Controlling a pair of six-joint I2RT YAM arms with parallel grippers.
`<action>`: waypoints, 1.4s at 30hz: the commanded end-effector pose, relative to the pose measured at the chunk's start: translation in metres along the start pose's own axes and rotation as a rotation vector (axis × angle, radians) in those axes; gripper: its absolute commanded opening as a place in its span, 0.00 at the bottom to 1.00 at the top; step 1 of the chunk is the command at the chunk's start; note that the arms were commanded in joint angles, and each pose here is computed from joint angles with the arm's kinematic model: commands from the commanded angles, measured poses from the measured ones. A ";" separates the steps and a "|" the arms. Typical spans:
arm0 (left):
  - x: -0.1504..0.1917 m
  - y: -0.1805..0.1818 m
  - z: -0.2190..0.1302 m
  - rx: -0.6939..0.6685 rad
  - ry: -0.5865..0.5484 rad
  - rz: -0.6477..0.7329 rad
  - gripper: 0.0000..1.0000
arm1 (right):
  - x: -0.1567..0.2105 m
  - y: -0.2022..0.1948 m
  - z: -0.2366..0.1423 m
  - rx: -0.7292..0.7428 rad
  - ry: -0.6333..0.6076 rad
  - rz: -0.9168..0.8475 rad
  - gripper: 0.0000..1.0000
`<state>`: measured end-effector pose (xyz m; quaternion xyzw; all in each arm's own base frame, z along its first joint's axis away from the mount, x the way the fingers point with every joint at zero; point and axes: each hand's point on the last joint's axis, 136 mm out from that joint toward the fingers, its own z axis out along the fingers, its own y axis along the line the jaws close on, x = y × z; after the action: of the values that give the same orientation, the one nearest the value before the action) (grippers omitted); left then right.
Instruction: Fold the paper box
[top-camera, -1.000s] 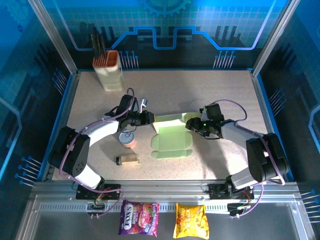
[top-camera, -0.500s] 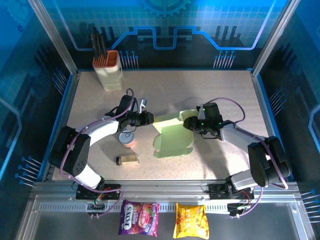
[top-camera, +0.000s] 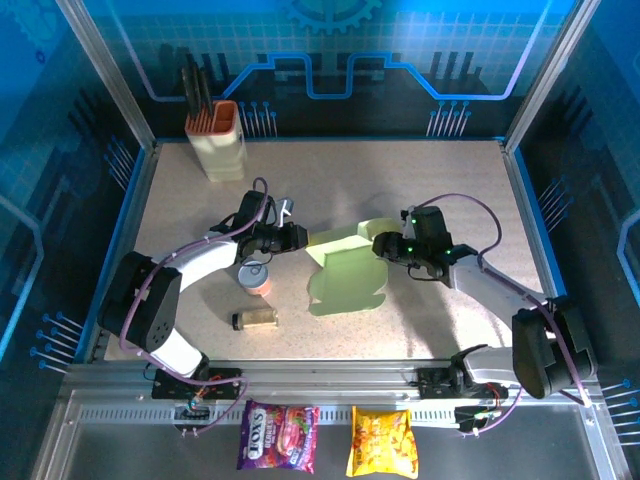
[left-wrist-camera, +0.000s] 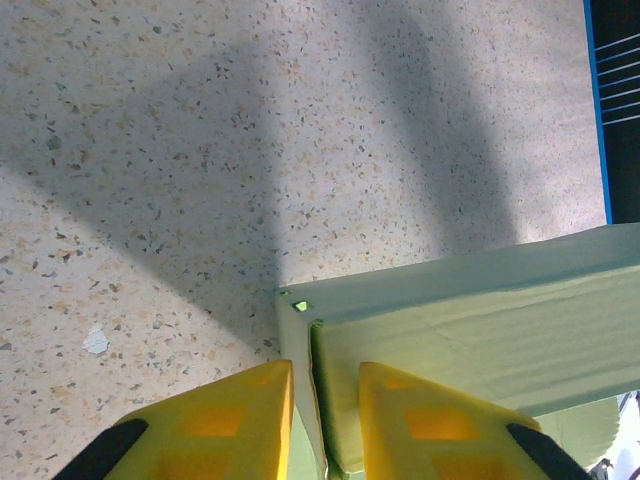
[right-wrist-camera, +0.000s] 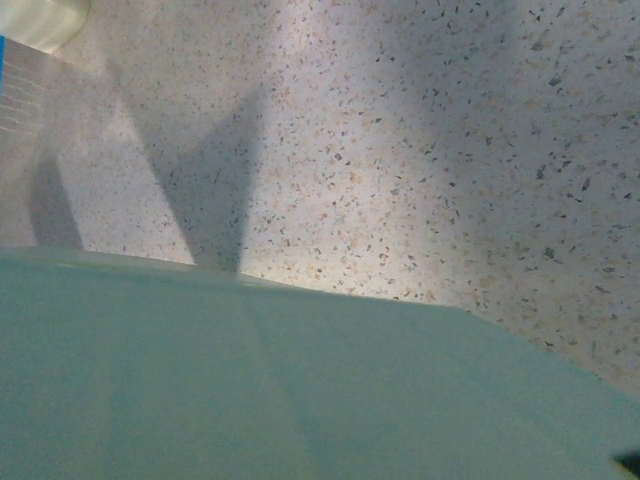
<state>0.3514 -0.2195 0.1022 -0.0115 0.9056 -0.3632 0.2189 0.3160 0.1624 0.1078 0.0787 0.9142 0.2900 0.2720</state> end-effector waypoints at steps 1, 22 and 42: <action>0.008 -0.001 0.001 0.007 0.044 -0.018 0.26 | 0.002 0.000 -0.004 -0.004 -0.006 -0.011 0.43; 0.011 -0.023 0.008 0.060 0.084 0.008 0.30 | 0.017 -0.006 0.030 -0.066 0.046 0.046 0.24; 0.017 -0.028 0.018 0.052 0.122 0.013 0.31 | 0.030 -0.002 0.058 -0.181 0.055 0.081 0.26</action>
<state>0.3441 -0.2485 0.1065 0.0194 0.9036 -0.3848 0.1872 0.3228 0.1870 0.0480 0.0959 0.8976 0.3589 0.2371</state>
